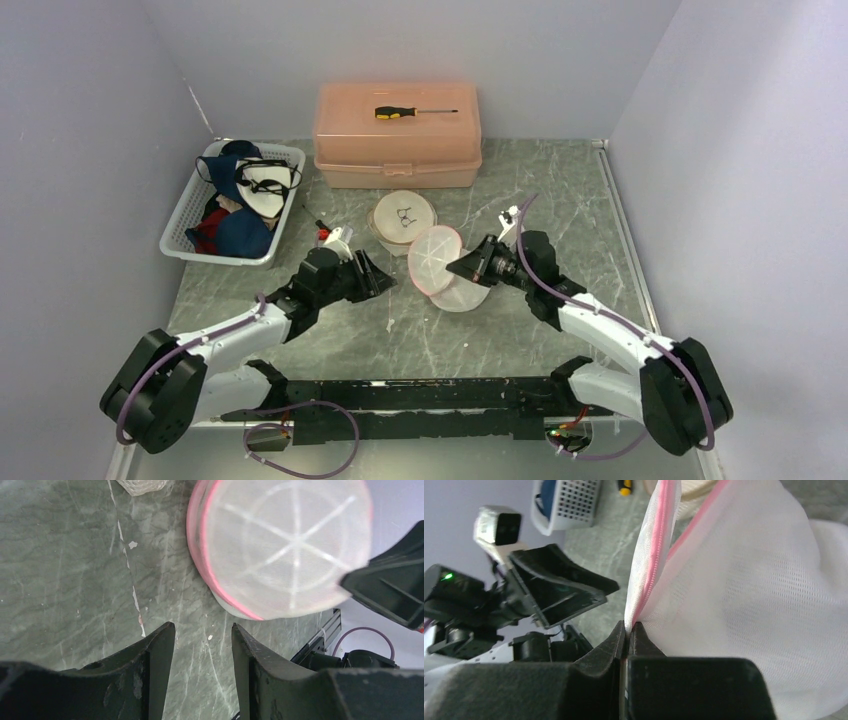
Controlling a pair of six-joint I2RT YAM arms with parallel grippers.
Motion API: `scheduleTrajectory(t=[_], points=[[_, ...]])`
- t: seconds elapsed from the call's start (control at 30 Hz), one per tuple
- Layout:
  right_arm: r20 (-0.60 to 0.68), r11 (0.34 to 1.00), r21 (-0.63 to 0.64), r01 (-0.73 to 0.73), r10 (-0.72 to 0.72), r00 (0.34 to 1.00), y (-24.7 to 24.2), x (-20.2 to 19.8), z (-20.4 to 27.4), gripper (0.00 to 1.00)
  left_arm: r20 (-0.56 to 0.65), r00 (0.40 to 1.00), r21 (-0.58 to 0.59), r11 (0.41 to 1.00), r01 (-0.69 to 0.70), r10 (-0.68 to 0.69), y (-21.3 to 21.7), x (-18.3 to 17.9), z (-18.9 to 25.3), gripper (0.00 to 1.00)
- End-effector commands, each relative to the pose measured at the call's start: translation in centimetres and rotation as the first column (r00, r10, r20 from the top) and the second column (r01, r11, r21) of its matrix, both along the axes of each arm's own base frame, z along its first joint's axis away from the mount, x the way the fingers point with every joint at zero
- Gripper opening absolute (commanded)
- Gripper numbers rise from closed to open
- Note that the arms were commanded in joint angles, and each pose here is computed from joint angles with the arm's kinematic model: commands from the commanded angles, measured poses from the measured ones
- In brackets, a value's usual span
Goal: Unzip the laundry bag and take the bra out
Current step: Close the laundry bag at the center of the board.
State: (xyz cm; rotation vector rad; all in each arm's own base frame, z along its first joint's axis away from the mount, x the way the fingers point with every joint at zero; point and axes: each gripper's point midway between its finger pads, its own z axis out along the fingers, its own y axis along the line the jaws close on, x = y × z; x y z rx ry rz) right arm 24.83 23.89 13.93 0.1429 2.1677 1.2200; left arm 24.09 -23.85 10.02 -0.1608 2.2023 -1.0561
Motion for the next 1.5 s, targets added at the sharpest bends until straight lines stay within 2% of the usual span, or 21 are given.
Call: scheduleTrajectory(t=[0.0, 0.23, 0.37, 0.47, 0.57, 0.77, 0.93, 1.1, 1.47], points=[[0.162, 0.989, 0.081, -0.120, 0.106, 0.981, 0.9, -1.1, 3.6, 0.00, 0.040, 0.999, -0.003, 1.000, -0.009, 0.009, 0.3, 0.3, 1.0, 0.51], [0.253, 0.922, 0.234, -0.308, 0.248, 0.935, 3.2, -3.5, 7.6, 0.00, 0.074, 0.994, 0.020, 0.996, -0.085, 0.084, 2.3, -0.1, 2.8, 0.50], [0.324, 0.885, 0.233, -0.403, 0.320, 0.890, 4.3, -4.7, 9.8, 0.00, 0.096, 0.984, 0.062, 0.985, -0.159, 0.153, 4.7, -0.9, 3.6, 0.51], [0.358, 0.882, 0.213, -0.421, 0.330, 0.873, 4.4, -4.9, 10.1, 0.00, 0.133, 0.969, 0.087, 0.972, -0.219, 0.206, 6.3, -1.0, 4.3, 0.51], [0.350, 0.897, 0.180, -0.405, 0.326, 0.878, 3.9, -4.9, 8.1, 0.00, 0.145, 0.964, 0.094, 0.967, -0.236, 0.221, 6.9, -1.1, 4.6, 0.51], [0.222, 0.927, 0.136, -0.350, 0.316, 0.923, 2.6, -5.3, 2.1, 0.00, 0.109, 0.976, 0.096, 0.975, -0.201, 0.191, 6.0, -1.1, 3.6, 0.50], [0.131, 0.936, 0.109, -0.335, 0.321, 0.938, 2.0, -6.1, -0.9, 0.00, 0.093, 0.983, 0.084, 0.982, -0.167, 0.159, 5.0, -0.9, 2.9, 0.50], [0.095, 0.956, 0.072, -0.284, 0.277, 0.956, 0.9, -5.9, -2.5, 0.00, 0.094, 0.985, 0.085, 0.985, -0.150, 0.142, 4.6, -0.7, 2.8, 0.50], [0.118, 0.988, 0.065, -0.143, 0.135, 0.984, -1.4, -5.4, -3.2, 0.00, 0.081, 0.989, 0.072, 0.989, -0.126, 0.120, 3.9, -0.7, 2.0, 0.51]])
